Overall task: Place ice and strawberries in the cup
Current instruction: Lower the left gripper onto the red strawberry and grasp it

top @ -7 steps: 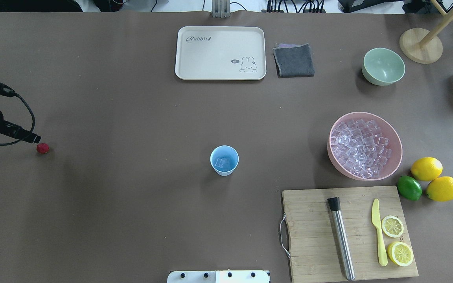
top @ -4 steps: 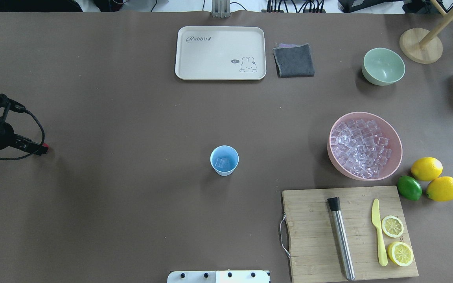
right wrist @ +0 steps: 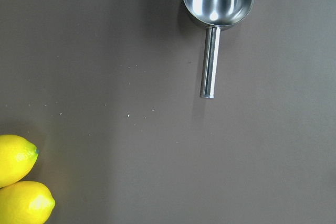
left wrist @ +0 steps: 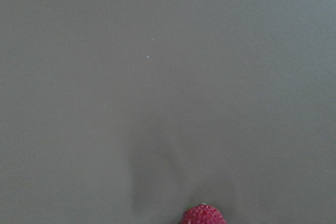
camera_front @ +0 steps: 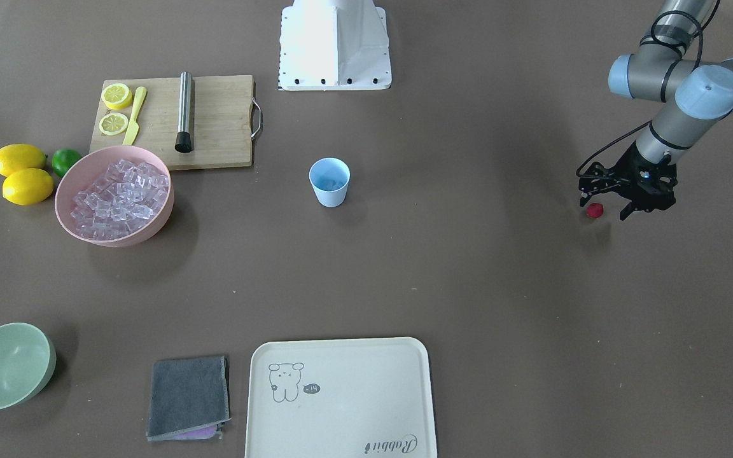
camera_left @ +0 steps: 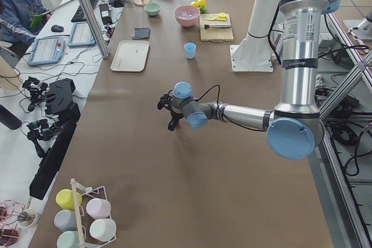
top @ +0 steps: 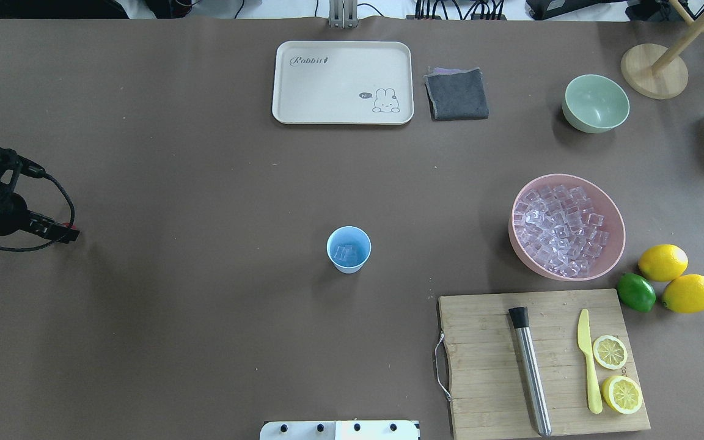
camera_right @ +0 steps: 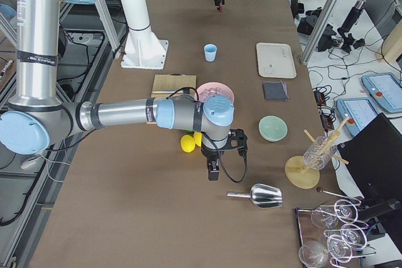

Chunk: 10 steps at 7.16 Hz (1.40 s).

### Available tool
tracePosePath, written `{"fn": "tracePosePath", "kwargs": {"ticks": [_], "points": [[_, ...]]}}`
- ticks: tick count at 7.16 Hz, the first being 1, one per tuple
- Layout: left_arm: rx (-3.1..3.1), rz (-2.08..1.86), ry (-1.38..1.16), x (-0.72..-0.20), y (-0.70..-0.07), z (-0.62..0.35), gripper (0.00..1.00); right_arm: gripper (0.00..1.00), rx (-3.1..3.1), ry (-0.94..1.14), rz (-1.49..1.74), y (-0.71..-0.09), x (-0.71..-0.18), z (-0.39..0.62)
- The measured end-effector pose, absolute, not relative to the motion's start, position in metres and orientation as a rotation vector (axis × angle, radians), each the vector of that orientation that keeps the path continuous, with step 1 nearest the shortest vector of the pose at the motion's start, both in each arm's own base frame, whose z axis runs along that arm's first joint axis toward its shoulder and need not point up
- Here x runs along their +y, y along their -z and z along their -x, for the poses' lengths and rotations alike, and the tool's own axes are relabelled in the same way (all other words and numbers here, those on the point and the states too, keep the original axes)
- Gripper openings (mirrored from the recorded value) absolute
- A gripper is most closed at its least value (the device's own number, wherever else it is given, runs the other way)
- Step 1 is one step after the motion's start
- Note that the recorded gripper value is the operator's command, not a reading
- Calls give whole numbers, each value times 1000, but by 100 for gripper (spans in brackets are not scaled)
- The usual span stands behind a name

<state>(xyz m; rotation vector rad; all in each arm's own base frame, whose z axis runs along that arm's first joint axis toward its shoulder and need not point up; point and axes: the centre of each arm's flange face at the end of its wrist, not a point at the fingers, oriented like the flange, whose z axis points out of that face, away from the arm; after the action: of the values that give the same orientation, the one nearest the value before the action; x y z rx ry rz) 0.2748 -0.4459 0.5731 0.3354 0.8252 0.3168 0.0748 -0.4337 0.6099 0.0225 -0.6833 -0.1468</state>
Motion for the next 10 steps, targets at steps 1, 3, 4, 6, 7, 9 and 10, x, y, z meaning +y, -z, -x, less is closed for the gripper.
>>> {"fn": "tracePosePath", "kwargs": {"ticks": [1,3,4,6,7,9,10], "points": [[827,-333,-323,-444,-573,-278,86,100,-683,147,-22,-610,-434,-75],[829,-330,-332,-442,-572,-283,62,100,-683,147,-20,-611,-433,-75],[828,-330,-333,-442,-573,-283,22,100,-683,147,-20,-611,-433,-74],[830,-330,-334,-442,-572,-284,0,100,-681,147,-20,-611,-433,-74],[837,-332,-337,-442,-568,-285,0,100,-681,147,-21,-611,-433,-75],[926,-324,-343,-445,-530,-288,0,100,-680,149,-24,-610,-435,-75],[996,-308,-299,-454,-496,-302,0,100,-680,149,-24,-609,-435,-75]]}}
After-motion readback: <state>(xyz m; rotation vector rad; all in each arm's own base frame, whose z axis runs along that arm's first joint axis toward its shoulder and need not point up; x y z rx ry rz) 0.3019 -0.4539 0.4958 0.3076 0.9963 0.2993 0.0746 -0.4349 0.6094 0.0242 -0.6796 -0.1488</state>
